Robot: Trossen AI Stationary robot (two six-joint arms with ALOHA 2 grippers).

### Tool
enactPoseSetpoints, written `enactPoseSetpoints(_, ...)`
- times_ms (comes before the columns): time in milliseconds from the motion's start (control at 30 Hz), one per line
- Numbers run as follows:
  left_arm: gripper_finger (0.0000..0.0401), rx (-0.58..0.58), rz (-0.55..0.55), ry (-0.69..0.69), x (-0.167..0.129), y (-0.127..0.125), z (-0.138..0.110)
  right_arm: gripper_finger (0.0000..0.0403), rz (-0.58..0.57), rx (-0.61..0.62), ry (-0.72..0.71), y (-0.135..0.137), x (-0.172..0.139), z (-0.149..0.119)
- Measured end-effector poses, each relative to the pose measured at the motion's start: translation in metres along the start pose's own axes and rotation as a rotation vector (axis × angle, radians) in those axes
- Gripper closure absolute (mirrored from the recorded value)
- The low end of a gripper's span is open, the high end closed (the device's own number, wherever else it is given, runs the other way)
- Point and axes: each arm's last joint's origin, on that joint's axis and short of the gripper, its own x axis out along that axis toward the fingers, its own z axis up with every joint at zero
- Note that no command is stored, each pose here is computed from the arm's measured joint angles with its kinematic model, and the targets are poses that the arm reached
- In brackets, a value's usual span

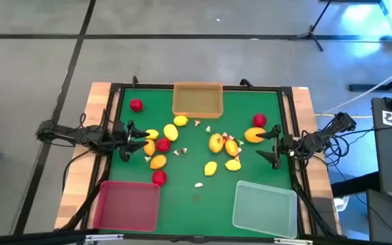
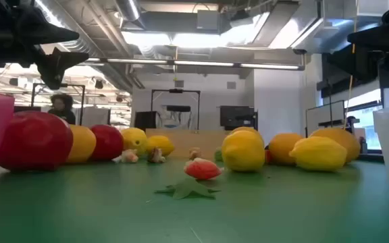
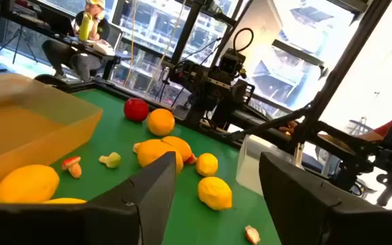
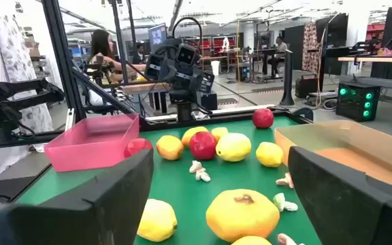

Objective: Sort produce into baskets

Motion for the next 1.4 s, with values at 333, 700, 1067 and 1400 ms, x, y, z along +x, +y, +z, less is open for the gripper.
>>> enactPoseSetpoints(333,0.0193,0.0,0.0,-0.001,0.0,-0.0001,0.0002,0.0066,0.0,0.0,0.0,0.0,0.0,0.0)
enactPoseSetpoints(700,0.0193,-0.001,0.0,-0.001,0.0,-0.0001,0.0002,0.0066,0.0,0.0,0.0,0.0,0.0,0.0)
enactPoseSetpoints(1067,0.0193,0.093,0.001,0.0,0.0,0.0,0.0,0.0066,0.0,0.0,0.0,0.0,0.0,0.0)
enactPoseSetpoints(1400,0.0193,0.73,0.001,0.001,0.0001,0.0,0.0,0.0066,-0.001,0.007,-0.009,0.0,0.0,0.001)
